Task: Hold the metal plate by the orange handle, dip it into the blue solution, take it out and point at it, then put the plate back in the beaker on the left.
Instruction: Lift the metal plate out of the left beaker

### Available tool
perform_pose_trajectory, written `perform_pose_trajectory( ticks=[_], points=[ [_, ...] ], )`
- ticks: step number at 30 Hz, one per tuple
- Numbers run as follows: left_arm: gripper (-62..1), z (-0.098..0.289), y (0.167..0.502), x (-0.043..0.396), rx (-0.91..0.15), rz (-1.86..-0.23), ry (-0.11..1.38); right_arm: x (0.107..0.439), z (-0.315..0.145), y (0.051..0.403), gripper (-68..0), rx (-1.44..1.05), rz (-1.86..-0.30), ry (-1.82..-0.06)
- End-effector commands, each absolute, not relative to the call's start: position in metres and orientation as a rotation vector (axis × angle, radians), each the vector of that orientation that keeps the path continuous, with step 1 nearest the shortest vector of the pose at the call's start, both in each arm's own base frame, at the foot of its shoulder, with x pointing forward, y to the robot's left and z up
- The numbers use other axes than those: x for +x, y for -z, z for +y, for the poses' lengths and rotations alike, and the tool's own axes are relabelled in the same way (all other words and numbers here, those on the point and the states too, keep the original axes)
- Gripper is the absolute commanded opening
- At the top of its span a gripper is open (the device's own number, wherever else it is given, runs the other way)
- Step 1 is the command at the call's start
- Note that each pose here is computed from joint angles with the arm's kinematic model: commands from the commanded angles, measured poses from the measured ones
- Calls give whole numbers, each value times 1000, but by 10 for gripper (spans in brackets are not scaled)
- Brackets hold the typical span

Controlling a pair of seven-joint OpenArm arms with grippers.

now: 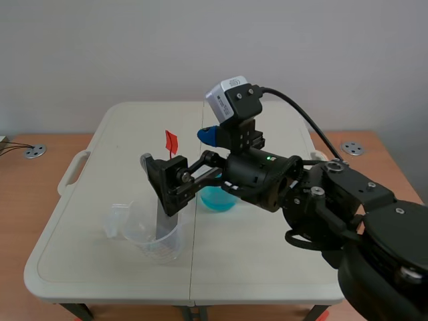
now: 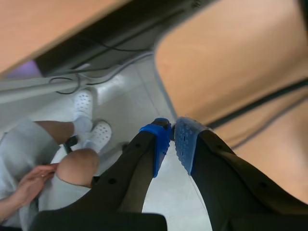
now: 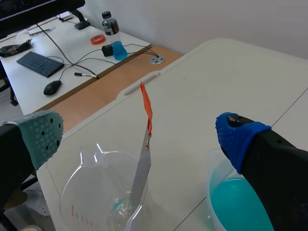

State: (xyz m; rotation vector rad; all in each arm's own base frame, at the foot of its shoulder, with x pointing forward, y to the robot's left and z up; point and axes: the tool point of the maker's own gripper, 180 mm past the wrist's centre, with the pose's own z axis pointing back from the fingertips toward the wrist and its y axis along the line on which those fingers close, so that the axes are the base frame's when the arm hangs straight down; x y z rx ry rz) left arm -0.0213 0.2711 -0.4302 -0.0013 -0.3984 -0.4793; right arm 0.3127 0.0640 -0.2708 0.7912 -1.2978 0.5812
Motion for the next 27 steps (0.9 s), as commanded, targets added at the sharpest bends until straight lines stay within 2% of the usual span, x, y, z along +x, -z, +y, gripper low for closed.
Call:
perform_pose_trajectory(
  ticks=[1, 7, 14, 17, 20, 27],
  points=[
    [-525, 263, 430, -22, -26, -405, 478, 319, 69, 255, -67, 815, -1344, -578],
    [-525, 244, 436, -37, -86, -377, 482, 319, 79, 252, -160, 837, -1346, -570],
    [-525, 240, 437, -34, -94, -382, 484, 323, 83, 252, -186, 818, -1332, -558],
    [-525, 240, 438, -34, -93, -381, 484, 324, 84, 252, -239, 816, -1329, -561],
    [-525, 240, 438, -34, -93, -382, 484, 325, 84, 251, -259, 815, -1332, -563],
    [-525, 240, 438, -34, -93, -382, 484, 325, 84, 251, -394, 814, -1328, -564]
  ],
)
